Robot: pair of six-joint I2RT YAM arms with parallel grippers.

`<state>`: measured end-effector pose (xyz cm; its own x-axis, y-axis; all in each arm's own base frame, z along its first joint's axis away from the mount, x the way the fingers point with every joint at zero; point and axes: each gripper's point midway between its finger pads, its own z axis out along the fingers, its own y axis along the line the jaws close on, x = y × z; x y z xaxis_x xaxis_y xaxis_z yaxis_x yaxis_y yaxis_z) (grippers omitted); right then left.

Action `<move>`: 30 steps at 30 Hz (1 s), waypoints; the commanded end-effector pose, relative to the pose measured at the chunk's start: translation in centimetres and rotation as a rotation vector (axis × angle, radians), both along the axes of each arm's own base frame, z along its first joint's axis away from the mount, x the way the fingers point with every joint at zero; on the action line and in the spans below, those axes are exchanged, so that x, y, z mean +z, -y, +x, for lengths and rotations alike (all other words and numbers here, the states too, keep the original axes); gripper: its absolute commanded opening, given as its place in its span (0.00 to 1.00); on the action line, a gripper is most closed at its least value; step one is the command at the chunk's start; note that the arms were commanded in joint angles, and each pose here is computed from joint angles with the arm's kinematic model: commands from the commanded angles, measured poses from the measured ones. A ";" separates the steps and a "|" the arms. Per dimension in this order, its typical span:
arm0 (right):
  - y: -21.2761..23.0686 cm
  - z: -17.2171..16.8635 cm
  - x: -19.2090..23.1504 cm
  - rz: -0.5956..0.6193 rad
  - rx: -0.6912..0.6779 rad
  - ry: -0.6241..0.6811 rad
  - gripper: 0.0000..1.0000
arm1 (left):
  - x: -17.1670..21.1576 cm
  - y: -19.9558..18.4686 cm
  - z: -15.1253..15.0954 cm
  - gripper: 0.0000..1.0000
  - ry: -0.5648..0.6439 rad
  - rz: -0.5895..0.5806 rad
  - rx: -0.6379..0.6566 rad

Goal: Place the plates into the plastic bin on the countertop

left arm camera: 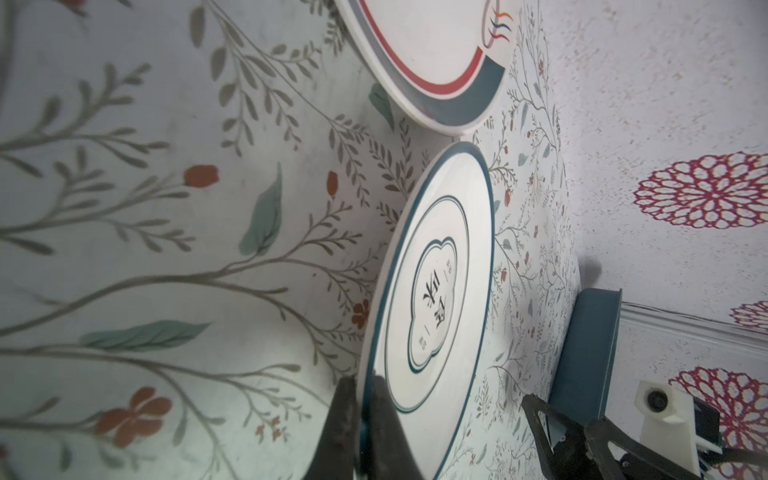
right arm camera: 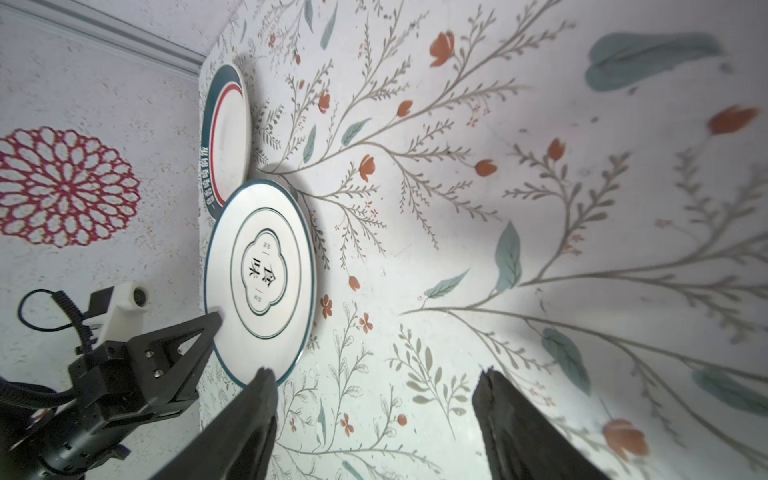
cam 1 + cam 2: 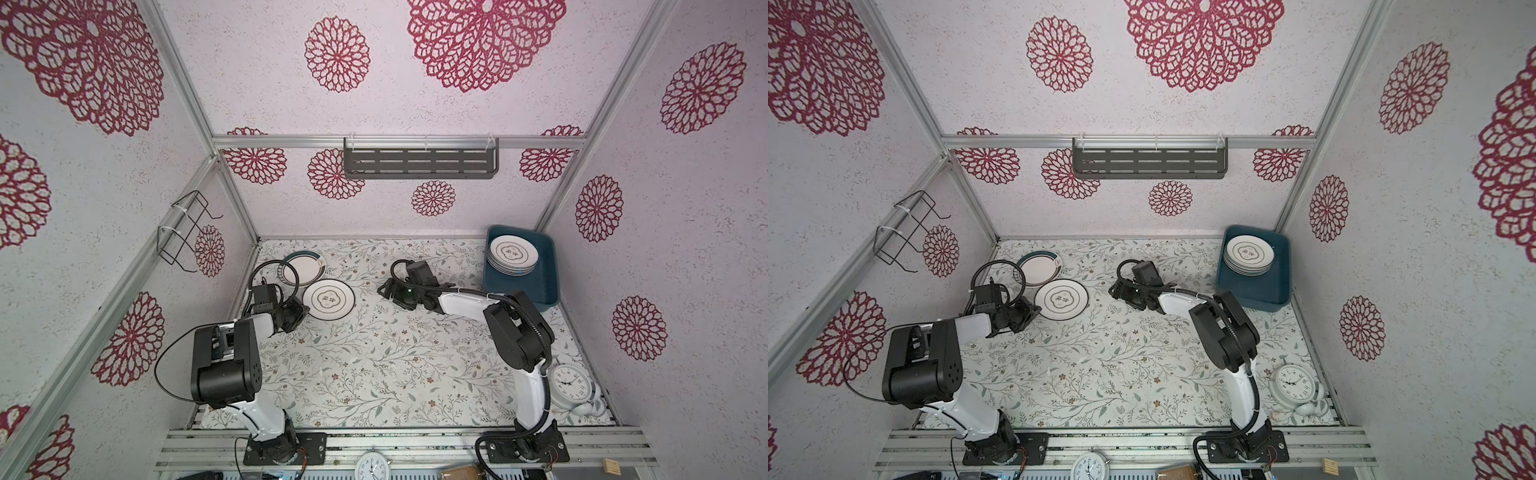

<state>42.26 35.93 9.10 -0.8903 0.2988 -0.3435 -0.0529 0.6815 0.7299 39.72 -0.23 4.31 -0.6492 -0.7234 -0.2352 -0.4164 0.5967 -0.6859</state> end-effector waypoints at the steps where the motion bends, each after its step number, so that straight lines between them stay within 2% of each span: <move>1: 1.3 1.0 4.9 0.126 -0.067 0.083 0.79 | 3.7 1.8 1.3 0.00 0.108 -0.026 -0.042; 4: 2.8 0.9 6.0 0.174 -0.096 0.099 0.81 | 6.0 3.5 1.9 0.00 0.158 -0.054 -0.070; 11: 5.5 0.2 8.8 0.163 -0.106 0.182 0.94 | 11.2 8.8 3.5 0.00 0.254 -0.121 -0.191; 20: 8.4 0.4 12.5 0.135 -0.149 0.265 0.93 | 15.6 17.2 5.4 0.00 0.311 -0.192 -0.388; 24: 9.3 0.6 13.2 0.139 -0.167 0.273 0.82 | 16.5 20.2 5.8 0.00 0.325 -0.205 -0.450; 30: 11.2 0.7 13.8 0.147 -0.225 0.277 0.52 | 16.8 22.4 6.4 0.00 0.330 -0.219 -0.492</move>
<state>42.87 26.16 20.29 -0.7259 0.5022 -0.4700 -0.1034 0.5959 0.7964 45.74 -21.81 19.56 -0.8387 -0.4265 -0.3388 0.0787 0.5206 -0.8502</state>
